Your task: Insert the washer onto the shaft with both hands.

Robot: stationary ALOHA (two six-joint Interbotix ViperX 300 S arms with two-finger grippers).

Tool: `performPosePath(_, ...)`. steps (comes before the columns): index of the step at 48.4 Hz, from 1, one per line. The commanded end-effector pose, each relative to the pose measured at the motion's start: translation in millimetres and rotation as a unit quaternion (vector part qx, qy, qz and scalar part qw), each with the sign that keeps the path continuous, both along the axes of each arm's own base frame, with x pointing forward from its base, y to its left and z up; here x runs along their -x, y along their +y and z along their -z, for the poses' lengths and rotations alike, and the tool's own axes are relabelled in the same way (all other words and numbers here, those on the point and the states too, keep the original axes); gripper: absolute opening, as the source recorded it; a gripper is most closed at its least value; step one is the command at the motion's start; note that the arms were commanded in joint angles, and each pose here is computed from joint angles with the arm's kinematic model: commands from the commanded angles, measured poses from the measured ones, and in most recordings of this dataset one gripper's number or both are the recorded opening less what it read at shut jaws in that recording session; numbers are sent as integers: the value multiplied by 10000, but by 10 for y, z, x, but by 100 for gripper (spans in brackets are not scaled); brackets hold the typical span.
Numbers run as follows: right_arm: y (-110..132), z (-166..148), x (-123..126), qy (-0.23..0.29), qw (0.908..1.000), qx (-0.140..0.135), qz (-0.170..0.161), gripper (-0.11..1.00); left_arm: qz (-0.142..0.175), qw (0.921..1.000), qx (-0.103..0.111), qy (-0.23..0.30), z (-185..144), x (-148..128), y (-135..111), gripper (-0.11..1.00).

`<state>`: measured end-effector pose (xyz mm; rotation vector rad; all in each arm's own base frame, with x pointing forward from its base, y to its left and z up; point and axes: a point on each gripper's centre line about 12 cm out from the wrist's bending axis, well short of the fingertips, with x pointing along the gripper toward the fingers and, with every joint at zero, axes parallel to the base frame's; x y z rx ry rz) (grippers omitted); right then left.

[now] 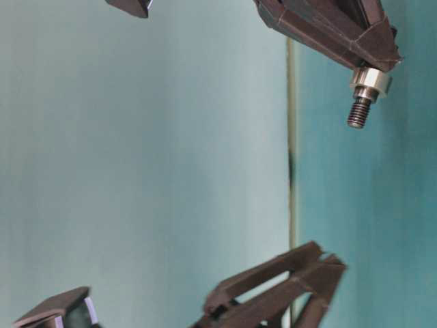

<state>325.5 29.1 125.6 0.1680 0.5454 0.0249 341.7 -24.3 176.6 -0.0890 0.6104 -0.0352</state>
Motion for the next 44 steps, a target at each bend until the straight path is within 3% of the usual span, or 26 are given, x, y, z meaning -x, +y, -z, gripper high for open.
performPosePath(1, 3, -64, -32, -128, 9999, -40, 14, 0, 16, 9997, 6, -261, -182, -19, -7, 80)
performPosePath(18, 3, -64, -32, -128, 9999, -40, 14, 0, 13, 9995, -3, -308, -424, 119, 6, 80)
performPosePath(44, 4, -71, -38, -151, 9999, -42, 14, 0, 11, 9997, -7, -254, -428, 156, 9, 80)
